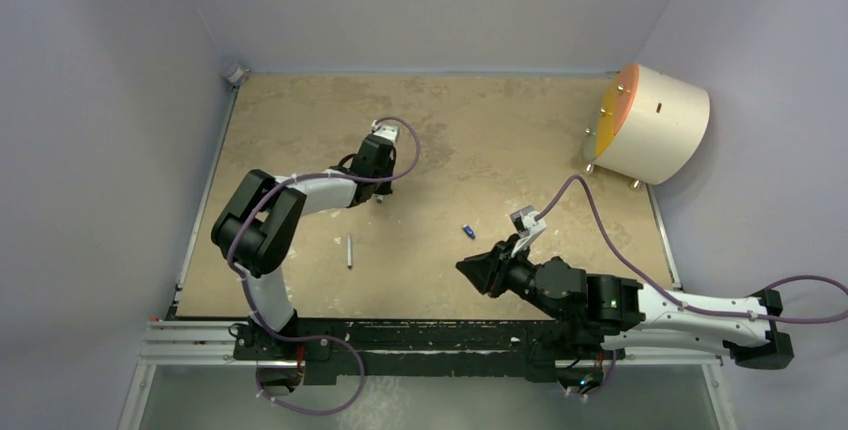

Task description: Insert the pens into the pen caps

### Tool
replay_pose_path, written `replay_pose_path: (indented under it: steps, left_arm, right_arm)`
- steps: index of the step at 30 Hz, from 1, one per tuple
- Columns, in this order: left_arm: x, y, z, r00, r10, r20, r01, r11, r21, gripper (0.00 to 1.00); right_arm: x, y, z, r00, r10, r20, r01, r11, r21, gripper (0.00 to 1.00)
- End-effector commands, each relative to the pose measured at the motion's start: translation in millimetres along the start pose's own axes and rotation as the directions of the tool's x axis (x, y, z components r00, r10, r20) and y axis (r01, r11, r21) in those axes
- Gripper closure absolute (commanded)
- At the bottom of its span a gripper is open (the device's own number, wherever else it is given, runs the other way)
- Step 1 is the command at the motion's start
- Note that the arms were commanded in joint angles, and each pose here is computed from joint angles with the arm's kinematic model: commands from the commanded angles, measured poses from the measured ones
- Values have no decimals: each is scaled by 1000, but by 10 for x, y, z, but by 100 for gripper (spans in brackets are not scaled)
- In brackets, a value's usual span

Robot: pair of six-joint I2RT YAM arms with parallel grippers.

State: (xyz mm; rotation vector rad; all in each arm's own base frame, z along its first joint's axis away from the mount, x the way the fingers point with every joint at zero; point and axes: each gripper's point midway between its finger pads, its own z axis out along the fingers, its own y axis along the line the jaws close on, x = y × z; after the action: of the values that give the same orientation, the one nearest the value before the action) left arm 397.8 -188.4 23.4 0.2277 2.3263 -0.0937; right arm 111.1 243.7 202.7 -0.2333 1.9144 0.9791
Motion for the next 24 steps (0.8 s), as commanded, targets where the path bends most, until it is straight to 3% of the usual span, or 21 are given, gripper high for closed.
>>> replay_pose_path:
  steps: [1,7,12,18,22,24]
  left_arm:
    - [-46,-23,37,1000,8,-8,-8,1000,6,76]
    - [-118,-21,-26,1000,-10,16,10,1000,7,74]
    - [-611,-113,-375,987,-72,146,61,995,74,74]
    - [-1228,-83,-954,944,-140,300,110,987,114,73]
    - [-1415,61,-1287,904,-207,374,179,978,108,68]
    - [-1473,180,-1478,878,-247,409,227,969,97,64]
  right_arm:
    - [-31,-18,-9,999,29,21,-29,1000,4,73]
    - [-28,-34,-21,999,36,24,-36,999,4,73]
    - [-1,-39,-4,999,33,18,-33,999,7,73]
    - [44,-32,84,1000,-4,13,3,1000,19,72]
    - [84,8,250,998,-70,5,70,996,48,71]
    - [105,48,382,994,-106,-6,107,991,75,62]
